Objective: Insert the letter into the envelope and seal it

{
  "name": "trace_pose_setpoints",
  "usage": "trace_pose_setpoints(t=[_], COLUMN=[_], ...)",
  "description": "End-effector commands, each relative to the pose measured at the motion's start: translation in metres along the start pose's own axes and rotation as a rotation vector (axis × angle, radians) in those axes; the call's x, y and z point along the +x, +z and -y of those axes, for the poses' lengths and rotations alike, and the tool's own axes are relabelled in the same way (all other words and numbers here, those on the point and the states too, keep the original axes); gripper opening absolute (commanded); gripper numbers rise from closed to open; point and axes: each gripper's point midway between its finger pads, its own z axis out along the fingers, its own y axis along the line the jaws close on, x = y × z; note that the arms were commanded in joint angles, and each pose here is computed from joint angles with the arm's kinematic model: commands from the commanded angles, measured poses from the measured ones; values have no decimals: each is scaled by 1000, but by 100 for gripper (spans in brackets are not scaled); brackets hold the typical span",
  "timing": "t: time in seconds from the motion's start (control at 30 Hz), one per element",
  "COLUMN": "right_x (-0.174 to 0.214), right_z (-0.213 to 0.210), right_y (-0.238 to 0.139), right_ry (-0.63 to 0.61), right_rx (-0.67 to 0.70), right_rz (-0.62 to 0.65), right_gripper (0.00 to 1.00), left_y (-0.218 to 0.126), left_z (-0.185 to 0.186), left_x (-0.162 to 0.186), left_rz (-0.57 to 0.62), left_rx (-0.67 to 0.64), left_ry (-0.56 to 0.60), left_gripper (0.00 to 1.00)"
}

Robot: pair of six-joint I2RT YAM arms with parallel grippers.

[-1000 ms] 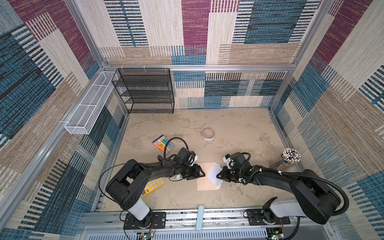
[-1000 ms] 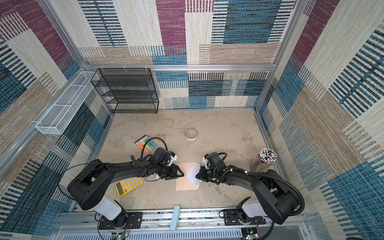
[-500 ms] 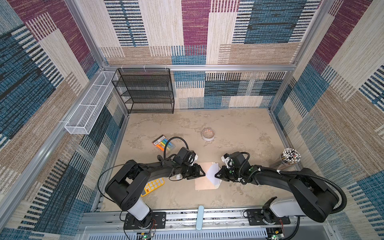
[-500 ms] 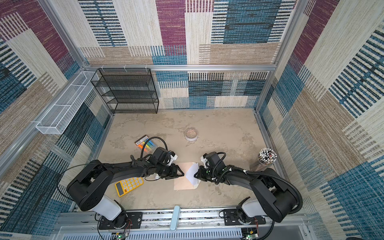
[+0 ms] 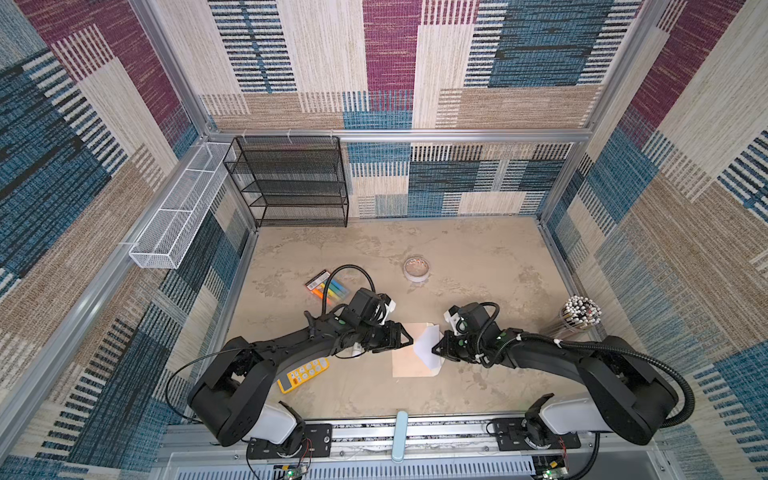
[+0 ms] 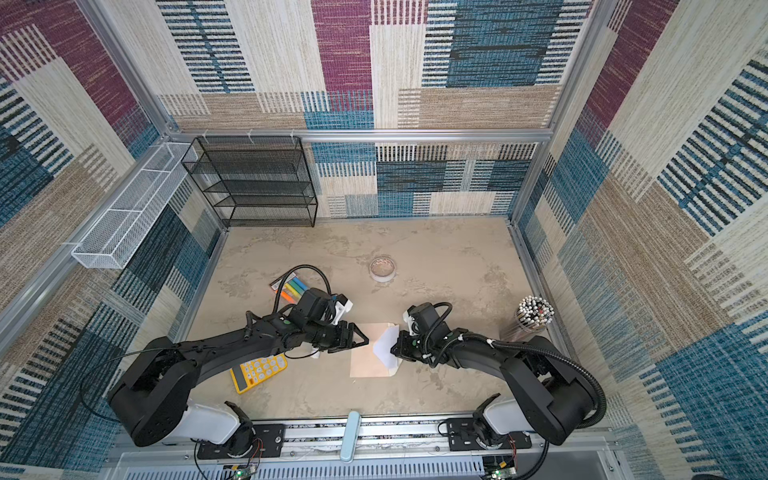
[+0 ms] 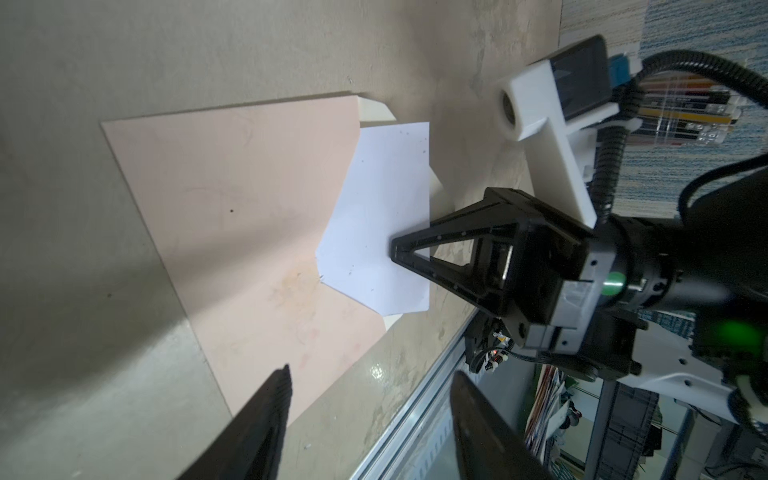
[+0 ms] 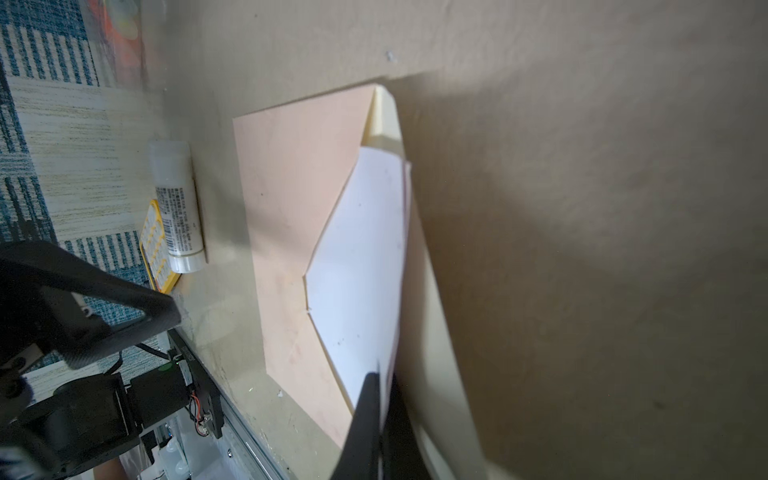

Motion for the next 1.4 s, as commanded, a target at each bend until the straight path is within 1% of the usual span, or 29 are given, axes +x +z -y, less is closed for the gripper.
trace_pose_setpoints(t=[0.0,0.13,0.4,0.53,0.6,0.77,0.97,1.2,1.37], right_x=[-3,-2,-1,-1,0,1,1,4,3], right_z=[0,0,-1,-3,-3,-1,-2,-10,-13], right_y=[-1,-1,-1,0,0,0,-4,0,2], right_ry=[-12,-15,-15,-15,-14,-15,-18,3,0], right_rx=[10,7,0,-9,-12,-7,-10,-92,-114], right_rz=[11,6,1,3,-1,-1,11,6,10], right_gripper=[2,2,2,2,2,2,2,2,4], left_y=[3,15,31,37,38,35,35,39,39], left_z=[-24,-42,-45,-52,-53,-57,-60,-60,-59], left_x=[13,20,14,17,18,19,21,21,22], left_rz=[-38,-57,-65,-87,-89,-82,-85,-93,-96], left_rx=[-79,-105,-80,-89,-92,-110,-118,-103,-99], left_ry=[-32,-67,-84,-95,-101,-100,-104,-113,-109], left_gripper=[61,58,55,55,55,59,59,58,57])
